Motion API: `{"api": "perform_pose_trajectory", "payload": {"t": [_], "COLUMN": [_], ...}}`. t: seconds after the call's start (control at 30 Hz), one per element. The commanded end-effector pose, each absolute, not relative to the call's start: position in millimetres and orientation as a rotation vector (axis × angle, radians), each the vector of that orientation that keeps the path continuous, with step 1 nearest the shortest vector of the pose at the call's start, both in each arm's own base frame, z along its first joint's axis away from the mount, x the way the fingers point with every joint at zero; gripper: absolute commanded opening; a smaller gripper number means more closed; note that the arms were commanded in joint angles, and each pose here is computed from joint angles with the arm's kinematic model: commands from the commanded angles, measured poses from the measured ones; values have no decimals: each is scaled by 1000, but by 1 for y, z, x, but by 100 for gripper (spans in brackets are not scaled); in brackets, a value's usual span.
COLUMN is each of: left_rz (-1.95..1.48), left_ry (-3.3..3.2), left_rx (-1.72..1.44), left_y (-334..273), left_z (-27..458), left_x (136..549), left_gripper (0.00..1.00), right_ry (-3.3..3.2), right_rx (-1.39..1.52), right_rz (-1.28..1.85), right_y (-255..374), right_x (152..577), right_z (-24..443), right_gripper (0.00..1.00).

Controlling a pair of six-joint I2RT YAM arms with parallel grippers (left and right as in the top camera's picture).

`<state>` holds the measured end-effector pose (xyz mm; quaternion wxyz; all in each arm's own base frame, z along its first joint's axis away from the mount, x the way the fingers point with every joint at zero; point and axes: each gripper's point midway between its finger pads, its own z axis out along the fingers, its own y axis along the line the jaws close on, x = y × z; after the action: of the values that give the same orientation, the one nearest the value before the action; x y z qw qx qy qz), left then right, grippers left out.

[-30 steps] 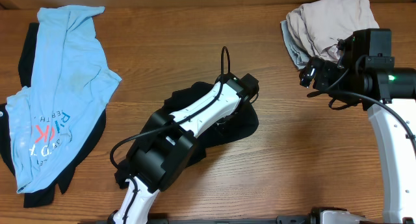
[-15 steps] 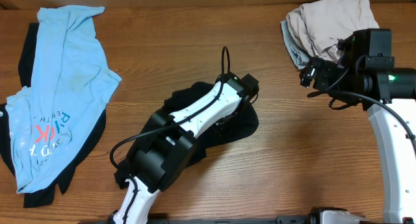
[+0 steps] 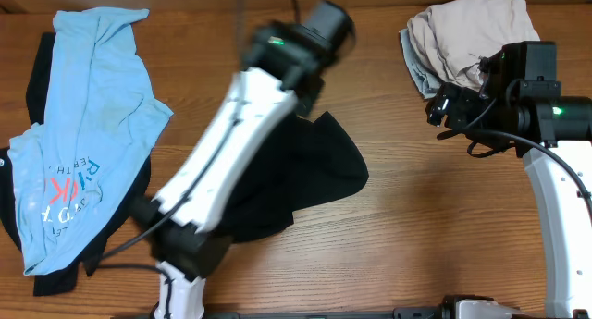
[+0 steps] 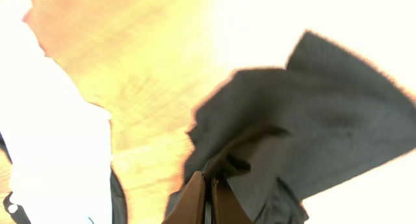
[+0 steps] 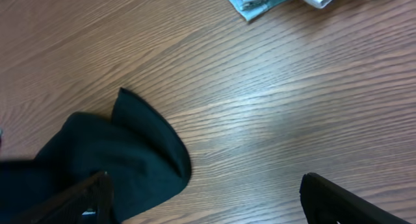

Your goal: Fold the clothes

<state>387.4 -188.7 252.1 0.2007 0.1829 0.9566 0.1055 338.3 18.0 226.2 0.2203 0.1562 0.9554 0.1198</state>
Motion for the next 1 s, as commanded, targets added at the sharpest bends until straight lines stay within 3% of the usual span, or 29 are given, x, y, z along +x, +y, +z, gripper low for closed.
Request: {"api": "perform_pose_trajectory", "payload": {"t": [0.0, 0.23, 0.53, 0.97], "left_rz": [221, 148, 113, 89], "left_ry": [2517, 2301, 2057, 1981], "left_rx": [322, 88, -45, -59], "left_y": [-154, -98, -57, -55], "left_z": [325, 408, 481, 503], "left_x": [391, 390, 379, 374], "left_gripper": [4, 4, 4, 4], "right_ry": [2639, 2652, 2724, 2743], "right_rx": [382, 207, -13, -422], "right_rz": [380, 423, 466, 593], "right_y": [31, 75, 135, 261], "right_x": [338, 338, 331, 323], "right_z": [230, 224, 203, 149], "right_gripper": [96, 96, 96, 96]}}
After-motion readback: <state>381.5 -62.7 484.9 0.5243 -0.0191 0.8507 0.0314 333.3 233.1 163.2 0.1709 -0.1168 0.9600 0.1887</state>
